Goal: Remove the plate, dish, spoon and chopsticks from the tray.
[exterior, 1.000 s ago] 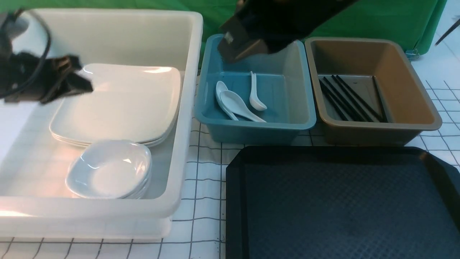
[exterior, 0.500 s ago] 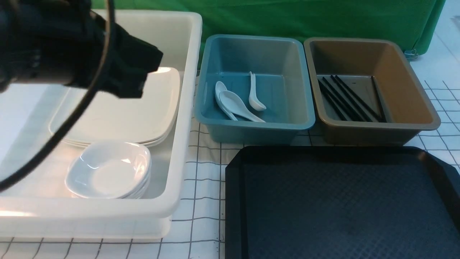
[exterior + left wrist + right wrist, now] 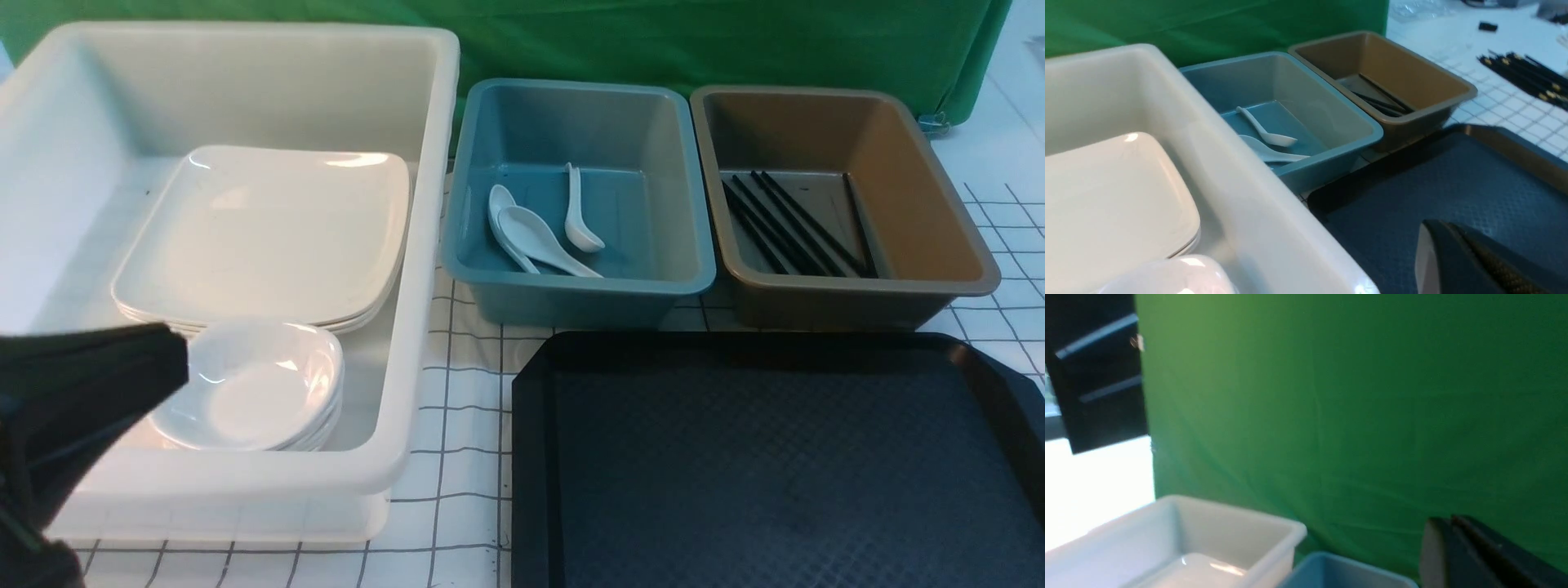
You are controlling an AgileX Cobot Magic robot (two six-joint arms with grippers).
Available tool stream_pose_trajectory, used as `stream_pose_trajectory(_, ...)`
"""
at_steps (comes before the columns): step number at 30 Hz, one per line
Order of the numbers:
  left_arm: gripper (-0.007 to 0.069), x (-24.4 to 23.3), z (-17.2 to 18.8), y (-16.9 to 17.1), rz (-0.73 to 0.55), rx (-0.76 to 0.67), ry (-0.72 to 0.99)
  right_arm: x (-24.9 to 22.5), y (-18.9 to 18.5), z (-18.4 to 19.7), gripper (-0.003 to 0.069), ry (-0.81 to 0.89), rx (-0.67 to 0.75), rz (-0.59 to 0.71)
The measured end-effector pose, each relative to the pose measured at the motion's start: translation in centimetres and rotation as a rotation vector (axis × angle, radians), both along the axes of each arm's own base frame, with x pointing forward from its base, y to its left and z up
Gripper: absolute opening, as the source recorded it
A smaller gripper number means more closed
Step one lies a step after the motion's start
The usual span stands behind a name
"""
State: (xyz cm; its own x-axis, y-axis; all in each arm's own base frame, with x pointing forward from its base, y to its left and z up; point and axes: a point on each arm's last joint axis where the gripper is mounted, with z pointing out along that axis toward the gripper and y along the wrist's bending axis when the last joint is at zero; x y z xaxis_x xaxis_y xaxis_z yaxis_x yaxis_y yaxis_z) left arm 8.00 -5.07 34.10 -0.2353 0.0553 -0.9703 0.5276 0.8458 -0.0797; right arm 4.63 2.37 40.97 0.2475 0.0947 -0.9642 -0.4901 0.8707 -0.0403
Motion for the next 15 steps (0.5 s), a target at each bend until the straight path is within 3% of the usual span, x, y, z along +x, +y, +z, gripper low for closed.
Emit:
stream_pose_trajectory(1, -0.0011, -0.2, -1.4, 0.2, 0.017, -0.036, -0.005, -0.5, 0.0, -2.3, 0.0014, -0.024, 0.02, 0.028)
stream_pose_trajectory(6, -0.0003, -0.1, -3.7, 0.4, 0.057, -0.098, -0.01, -1.9, -0.6, -5.6, 0.0027, -0.064, 0.106, 0.08)
stream_pose_trajectory(15, -0.0003, 0.2, -3.6, 0.6, 0.089, -0.099, -0.071, -2.2, -0.8, -5.9, 0.0085, -0.077, 0.13, 0.091)
